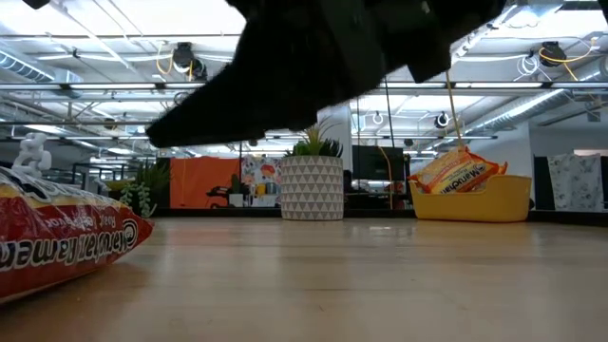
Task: Sort Maruchan noodles
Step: Put the red noodle pack into the blue bin
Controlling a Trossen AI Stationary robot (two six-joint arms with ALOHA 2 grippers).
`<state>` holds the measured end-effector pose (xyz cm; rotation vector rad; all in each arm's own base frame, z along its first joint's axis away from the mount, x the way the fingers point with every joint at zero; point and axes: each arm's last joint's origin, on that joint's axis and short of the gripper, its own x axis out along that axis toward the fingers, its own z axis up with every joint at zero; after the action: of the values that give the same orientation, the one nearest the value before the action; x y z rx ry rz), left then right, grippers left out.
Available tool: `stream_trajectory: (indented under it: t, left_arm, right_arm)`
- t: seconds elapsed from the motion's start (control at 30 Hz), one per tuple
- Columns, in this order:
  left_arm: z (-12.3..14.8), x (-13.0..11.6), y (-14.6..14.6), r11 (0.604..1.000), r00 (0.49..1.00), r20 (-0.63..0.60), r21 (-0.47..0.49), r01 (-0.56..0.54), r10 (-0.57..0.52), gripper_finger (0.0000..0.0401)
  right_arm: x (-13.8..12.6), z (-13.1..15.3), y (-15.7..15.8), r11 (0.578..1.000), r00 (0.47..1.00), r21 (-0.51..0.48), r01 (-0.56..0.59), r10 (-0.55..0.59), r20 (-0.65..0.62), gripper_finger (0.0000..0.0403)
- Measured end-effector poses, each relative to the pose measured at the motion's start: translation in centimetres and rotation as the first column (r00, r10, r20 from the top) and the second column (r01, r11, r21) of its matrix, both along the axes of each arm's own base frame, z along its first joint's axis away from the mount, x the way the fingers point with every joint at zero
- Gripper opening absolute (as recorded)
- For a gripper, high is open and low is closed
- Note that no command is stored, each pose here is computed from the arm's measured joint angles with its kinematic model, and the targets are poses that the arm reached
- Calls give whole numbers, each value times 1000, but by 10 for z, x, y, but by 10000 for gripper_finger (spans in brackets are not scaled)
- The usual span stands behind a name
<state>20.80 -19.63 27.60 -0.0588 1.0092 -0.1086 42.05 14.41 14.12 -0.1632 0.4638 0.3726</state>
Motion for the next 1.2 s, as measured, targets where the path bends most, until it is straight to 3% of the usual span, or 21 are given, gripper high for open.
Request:
stream_trajectory:
  t: [0.4,0.93,1.07,1.2]
  left_arm:
    - [0,0,0,999,999,8,-12,-50,50,278]
    - [0,1,1,998,998,14,-7,-55,55,278]
    - [0,1,1,998,998,13,-7,-55,55,278]
    - [0,1,1,999,998,14,-7,-54,54,278]
  right_arm:
    - [10,-46,-12,998,1000,-58,3,-4,-18,199]
    - [17,-71,-14,997,996,18,-70,69,59,197]
    - [17,-71,-14,996,994,16,-90,89,62,171]
    - [18,-72,-16,995,993,18,-102,100,55,110]
